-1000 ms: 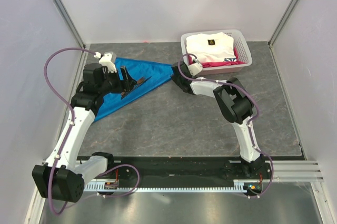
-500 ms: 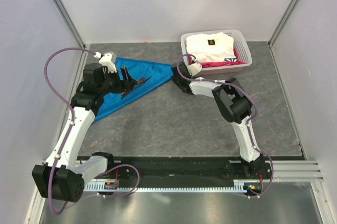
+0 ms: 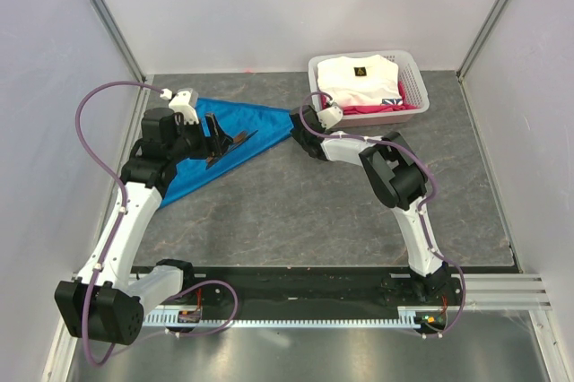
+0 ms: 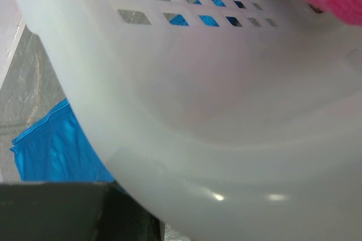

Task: Fold the napkin, place the utensils inside, and roll it up
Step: Fold the napkin

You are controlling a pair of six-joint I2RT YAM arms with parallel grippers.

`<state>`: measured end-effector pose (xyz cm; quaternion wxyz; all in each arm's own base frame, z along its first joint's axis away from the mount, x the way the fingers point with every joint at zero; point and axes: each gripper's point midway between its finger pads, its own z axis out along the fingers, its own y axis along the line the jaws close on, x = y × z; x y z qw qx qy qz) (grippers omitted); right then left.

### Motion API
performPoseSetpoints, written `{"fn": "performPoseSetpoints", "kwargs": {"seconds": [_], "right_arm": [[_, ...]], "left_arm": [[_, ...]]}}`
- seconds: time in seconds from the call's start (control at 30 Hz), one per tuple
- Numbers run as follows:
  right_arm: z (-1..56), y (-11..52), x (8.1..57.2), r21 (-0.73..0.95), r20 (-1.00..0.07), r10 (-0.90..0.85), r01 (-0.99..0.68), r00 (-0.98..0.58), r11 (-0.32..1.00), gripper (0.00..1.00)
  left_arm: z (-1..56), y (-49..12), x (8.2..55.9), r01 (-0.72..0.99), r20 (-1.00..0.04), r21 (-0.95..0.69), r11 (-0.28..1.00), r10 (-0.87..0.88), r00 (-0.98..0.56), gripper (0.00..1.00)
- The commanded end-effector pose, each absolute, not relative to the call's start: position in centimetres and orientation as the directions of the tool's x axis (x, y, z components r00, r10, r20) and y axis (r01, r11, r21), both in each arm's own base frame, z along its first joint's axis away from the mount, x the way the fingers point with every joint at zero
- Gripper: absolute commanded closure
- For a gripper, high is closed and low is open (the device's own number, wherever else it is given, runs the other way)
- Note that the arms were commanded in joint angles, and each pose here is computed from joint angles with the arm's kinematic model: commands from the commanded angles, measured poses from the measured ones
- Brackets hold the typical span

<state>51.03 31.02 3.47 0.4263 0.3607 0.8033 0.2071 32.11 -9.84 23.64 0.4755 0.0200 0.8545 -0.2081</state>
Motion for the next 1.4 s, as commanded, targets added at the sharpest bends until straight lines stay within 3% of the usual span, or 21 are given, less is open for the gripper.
{"fn": "performPoseSetpoints", "kwargs": {"seconds": [0.0, 0.17, 0.27, 0.3, 0.6, 0.97, 1.37], "right_arm": [[1.3, 31.8, 50.8, 0.642, -0.489, 0.769, 0.426, -0.413, 0.637, 0.78], [1.2, 31.9, 50.7, 0.641, -0.487, 0.767, 0.425, -0.418, 0.639, 0.84], [1.3, 32.1, 50.7, 0.635, -0.496, 0.755, 0.413, -0.430, 0.652, 0.92], [1.4, 32.1, 50.7, 0.635, -0.499, 0.752, 0.409, -0.431, 0.656, 1.00], [2.4, 32.9, 49.2, 0.645, -0.501, 0.742, 0.378, -0.447, 0.664, 1.00], [2.1, 34.4, 43.7, 0.653, -0.477, 0.766, 0.409, -0.431, 0.637, 1.00], [2.9, 31.2, 39.4, 0.613, -0.533, 0.760, 0.449, -0.372, 0.649, 1.00]], "left_arm": [[24.9, -10.2, 32.5, 0.262, -0.846, -0.336, 0.905, -0.168, -0.506, 0.21], [25.0, -10.2, 32.5, 0.263, -0.847, -0.336, 0.904, -0.168, -0.504, 0.21], [25.0, -10.2, 32.4, 0.265, -0.848, -0.335, 0.904, -0.167, -0.502, 0.21], [25.1, -10.2, 32.5, 0.264, -0.849, -0.335, 0.904, -0.169, -0.501, 0.21], [25.4, -10.1, 32.4, 0.261, -0.855, -0.332, 0.906, -0.172, -0.490, 0.21], [25.6, -10.1, 32.2, 0.263, -0.854, -0.339, 0.904, -0.178, -0.490, 0.21], [26.2, -10.4, 32.0, 0.280, -0.860, -0.348, 0.895, -0.185, -0.476, 0.21]]}}
